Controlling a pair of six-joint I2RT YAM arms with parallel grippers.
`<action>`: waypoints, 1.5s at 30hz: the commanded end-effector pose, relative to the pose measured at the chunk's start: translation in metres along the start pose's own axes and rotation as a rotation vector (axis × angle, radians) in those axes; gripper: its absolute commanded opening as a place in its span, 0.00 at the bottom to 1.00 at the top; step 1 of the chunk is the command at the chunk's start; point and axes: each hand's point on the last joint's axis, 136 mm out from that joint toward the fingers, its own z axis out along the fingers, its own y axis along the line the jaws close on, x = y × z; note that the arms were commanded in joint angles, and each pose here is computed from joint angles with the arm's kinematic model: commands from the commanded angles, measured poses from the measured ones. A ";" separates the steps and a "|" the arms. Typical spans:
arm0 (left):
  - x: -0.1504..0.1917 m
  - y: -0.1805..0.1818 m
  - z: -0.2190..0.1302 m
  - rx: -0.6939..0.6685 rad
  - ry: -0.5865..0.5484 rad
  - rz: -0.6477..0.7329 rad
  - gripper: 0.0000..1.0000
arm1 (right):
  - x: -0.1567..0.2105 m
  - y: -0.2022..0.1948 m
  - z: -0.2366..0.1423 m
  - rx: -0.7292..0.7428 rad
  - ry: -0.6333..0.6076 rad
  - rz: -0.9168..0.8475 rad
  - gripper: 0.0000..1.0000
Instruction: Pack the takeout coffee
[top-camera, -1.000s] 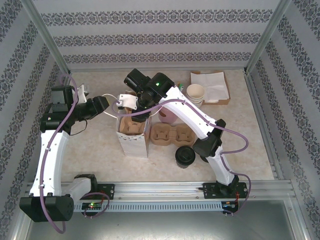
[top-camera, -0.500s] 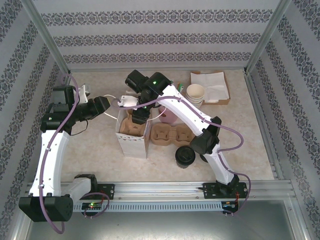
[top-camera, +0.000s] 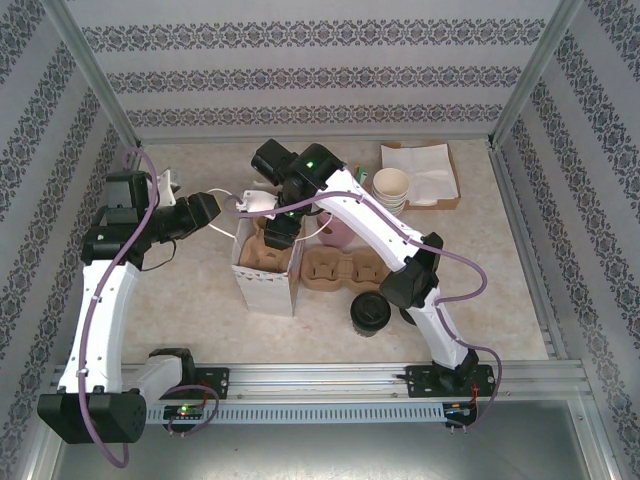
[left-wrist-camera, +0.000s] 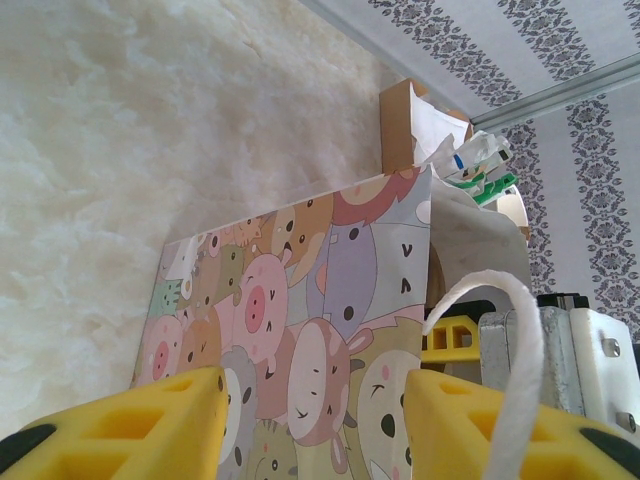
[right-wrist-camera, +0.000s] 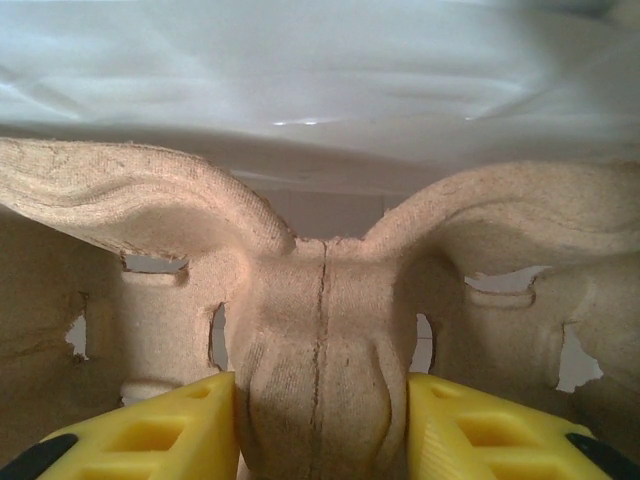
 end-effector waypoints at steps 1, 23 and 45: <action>-0.003 -0.005 0.002 0.010 -0.016 0.017 0.51 | 0.002 -0.003 0.002 0.008 0.011 0.007 0.45; -0.002 -0.003 0.005 0.003 -0.011 0.019 0.51 | -0.001 -0.003 0.003 0.008 0.006 0.001 0.53; -0.003 -0.003 0.004 -0.001 -0.012 0.022 0.51 | -0.013 -0.004 -0.012 0.034 -0.054 0.010 0.51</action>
